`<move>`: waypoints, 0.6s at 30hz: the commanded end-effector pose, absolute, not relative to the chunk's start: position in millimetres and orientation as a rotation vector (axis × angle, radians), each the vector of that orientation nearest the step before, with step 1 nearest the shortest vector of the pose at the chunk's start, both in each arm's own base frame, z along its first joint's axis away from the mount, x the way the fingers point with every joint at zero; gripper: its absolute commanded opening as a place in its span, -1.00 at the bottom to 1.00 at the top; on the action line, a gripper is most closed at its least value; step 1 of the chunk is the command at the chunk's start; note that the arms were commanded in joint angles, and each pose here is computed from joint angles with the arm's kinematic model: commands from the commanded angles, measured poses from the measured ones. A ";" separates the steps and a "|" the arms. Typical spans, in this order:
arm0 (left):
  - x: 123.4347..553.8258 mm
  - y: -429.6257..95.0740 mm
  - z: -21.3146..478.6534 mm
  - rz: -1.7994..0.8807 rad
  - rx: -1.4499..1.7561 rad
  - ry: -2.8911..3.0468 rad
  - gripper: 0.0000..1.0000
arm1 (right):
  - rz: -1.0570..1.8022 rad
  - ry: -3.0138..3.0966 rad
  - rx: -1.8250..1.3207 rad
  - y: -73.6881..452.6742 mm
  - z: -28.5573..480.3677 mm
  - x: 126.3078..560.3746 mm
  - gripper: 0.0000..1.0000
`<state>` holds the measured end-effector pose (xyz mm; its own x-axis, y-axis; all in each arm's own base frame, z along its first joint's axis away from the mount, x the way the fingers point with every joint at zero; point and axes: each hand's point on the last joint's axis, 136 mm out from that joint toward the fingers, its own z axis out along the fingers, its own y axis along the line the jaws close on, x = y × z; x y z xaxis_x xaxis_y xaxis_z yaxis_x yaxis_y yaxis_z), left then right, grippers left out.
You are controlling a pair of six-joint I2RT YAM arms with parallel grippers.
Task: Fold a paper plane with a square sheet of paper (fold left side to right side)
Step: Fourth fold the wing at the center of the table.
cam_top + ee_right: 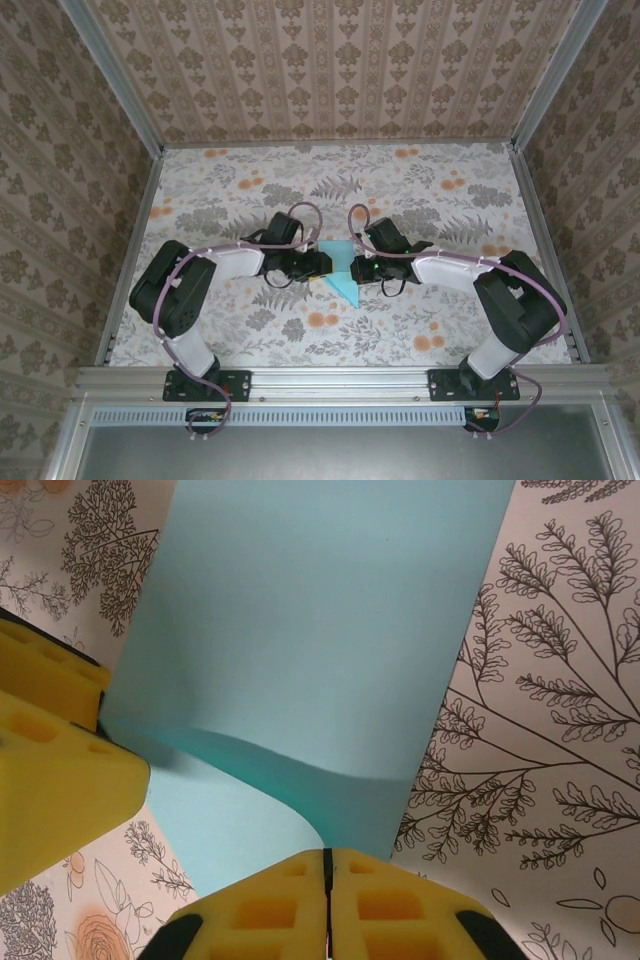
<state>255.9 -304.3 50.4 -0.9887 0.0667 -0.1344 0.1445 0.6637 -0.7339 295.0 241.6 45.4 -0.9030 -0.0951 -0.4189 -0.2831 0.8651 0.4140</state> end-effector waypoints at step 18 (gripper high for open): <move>266.1 -313.6 86.2 -1.267 0.190 2.713 -0.56 | 0.359 2.466 -0.370 233.4 82.7 256.1 -0.23</move>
<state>262.5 -308.7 68.5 -0.9845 0.0618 -0.1640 0.1644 0.6491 -0.7427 257.2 233.6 93.9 -0.7884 -0.1635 -0.5931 -0.3643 0.9009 0.2360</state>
